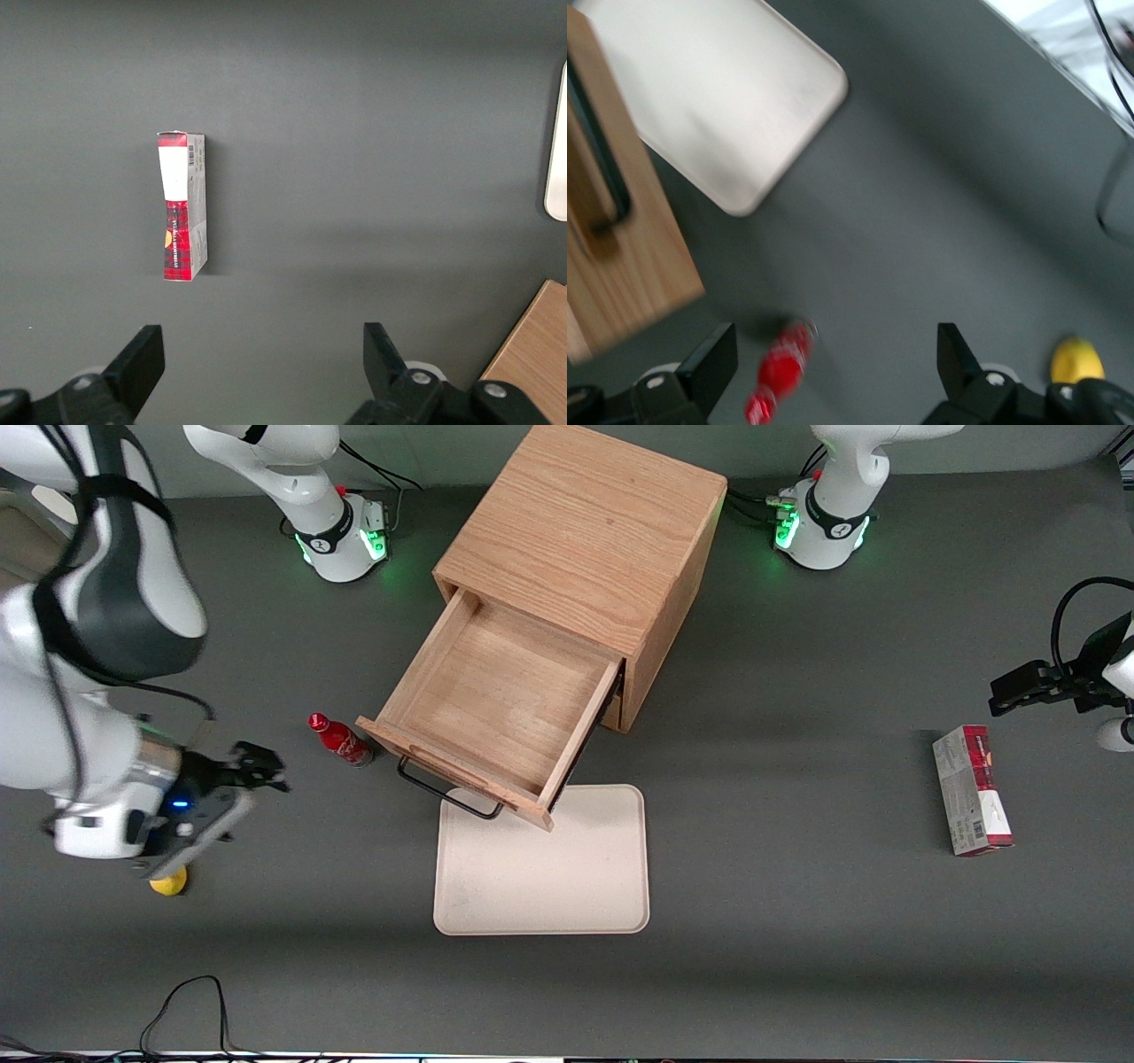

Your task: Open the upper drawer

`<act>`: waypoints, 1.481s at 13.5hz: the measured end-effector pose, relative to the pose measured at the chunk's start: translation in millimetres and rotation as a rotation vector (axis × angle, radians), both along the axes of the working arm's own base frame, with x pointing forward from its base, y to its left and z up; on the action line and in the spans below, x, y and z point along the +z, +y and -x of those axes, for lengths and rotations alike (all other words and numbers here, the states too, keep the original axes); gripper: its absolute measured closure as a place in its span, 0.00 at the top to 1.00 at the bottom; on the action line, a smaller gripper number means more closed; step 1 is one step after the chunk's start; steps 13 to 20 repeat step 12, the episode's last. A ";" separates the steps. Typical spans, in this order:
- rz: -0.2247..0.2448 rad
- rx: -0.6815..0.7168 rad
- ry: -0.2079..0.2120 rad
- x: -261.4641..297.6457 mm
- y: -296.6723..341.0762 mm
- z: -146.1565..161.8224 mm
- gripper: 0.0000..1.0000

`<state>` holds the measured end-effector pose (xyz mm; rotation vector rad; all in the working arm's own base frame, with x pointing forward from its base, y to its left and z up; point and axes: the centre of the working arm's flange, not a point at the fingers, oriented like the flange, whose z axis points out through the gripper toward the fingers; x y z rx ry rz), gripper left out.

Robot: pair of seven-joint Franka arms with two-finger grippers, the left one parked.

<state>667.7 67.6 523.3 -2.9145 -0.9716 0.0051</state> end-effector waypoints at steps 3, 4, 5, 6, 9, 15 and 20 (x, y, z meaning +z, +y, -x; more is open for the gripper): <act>-0.021 -0.265 0.054 21.3 -56.7 32.3 1.00; -0.012 -0.366 0.065 27.3 -65.0 48.9 1.00; 0.007 -0.457 0.071 33.9 -66.7 66.2 1.00; 0.035 -0.519 0.068 41.0 -64.9 82.3 1.00; 0.085 -0.562 0.037 59.2 -61.2 110.0 1.00; 0.117 -0.569 0.016 61.4 -65.6 110.6 1.00; 0.117 -0.569 0.016 61.4 -65.6 110.6 1.00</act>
